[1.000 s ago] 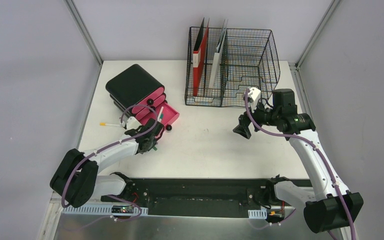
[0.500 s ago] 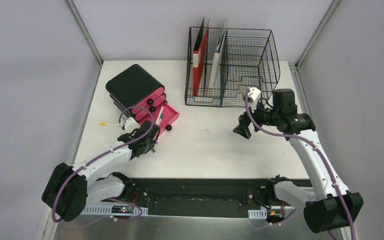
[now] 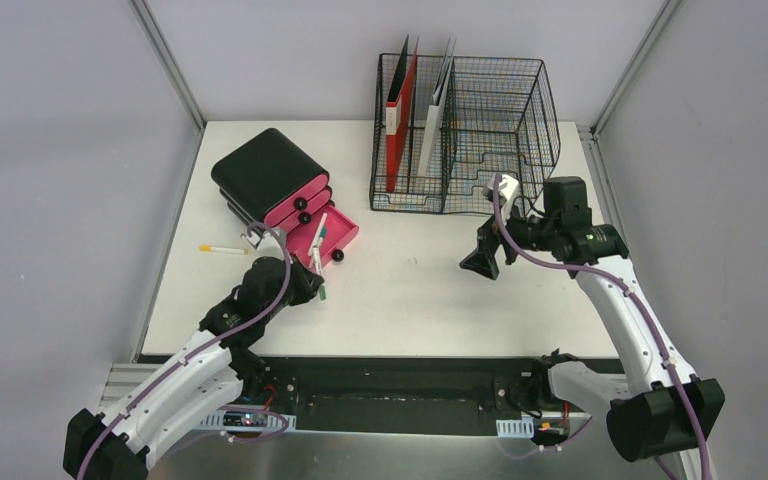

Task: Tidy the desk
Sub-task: Pick up the stationery from the center of the board, then place the stationery in the drawer.

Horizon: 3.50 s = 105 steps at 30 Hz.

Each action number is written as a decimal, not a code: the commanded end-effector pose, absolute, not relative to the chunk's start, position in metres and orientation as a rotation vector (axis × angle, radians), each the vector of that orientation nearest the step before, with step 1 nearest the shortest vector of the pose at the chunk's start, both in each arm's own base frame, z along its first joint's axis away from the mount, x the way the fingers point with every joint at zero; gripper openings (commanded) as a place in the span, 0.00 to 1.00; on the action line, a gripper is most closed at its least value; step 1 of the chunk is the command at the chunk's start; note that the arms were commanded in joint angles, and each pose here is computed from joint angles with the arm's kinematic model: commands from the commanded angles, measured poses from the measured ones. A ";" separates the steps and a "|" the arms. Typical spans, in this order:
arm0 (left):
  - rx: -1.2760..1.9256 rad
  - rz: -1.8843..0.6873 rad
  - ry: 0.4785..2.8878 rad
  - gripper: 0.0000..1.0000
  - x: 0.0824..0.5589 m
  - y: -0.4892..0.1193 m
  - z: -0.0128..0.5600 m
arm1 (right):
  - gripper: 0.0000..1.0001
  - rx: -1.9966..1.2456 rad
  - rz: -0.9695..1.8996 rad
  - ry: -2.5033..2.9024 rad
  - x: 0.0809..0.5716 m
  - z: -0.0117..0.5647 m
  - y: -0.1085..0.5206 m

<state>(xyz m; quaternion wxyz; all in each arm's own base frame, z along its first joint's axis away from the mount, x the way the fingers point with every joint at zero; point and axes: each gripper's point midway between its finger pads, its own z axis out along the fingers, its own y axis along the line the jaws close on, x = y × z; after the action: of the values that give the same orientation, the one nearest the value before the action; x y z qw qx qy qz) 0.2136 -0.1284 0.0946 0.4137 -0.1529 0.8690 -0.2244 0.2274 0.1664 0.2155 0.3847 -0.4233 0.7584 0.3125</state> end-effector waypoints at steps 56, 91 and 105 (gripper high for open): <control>0.066 -1.138 1.614 0.00 0.220 -0.363 0.201 | 0.10 -0.718 1.496 1.931 0.226 0.200 0.273; 0.208 -0.662 1.871 0.75 0.195 -0.204 0.142 | 0.00 -1.415 1.217 1.835 0.194 0.164 0.253; -0.140 -0.420 1.980 0.69 0.207 -0.127 0.118 | 0.00 -1.943 0.662 1.730 0.236 0.164 0.305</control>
<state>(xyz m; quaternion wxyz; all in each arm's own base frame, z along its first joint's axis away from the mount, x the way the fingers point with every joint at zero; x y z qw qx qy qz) 0.2053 -0.1604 0.1284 0.5289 0.0108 0.8158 -0.2337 0.2100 0.2931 0.1587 0.2207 -0.6374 0.6609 0.3290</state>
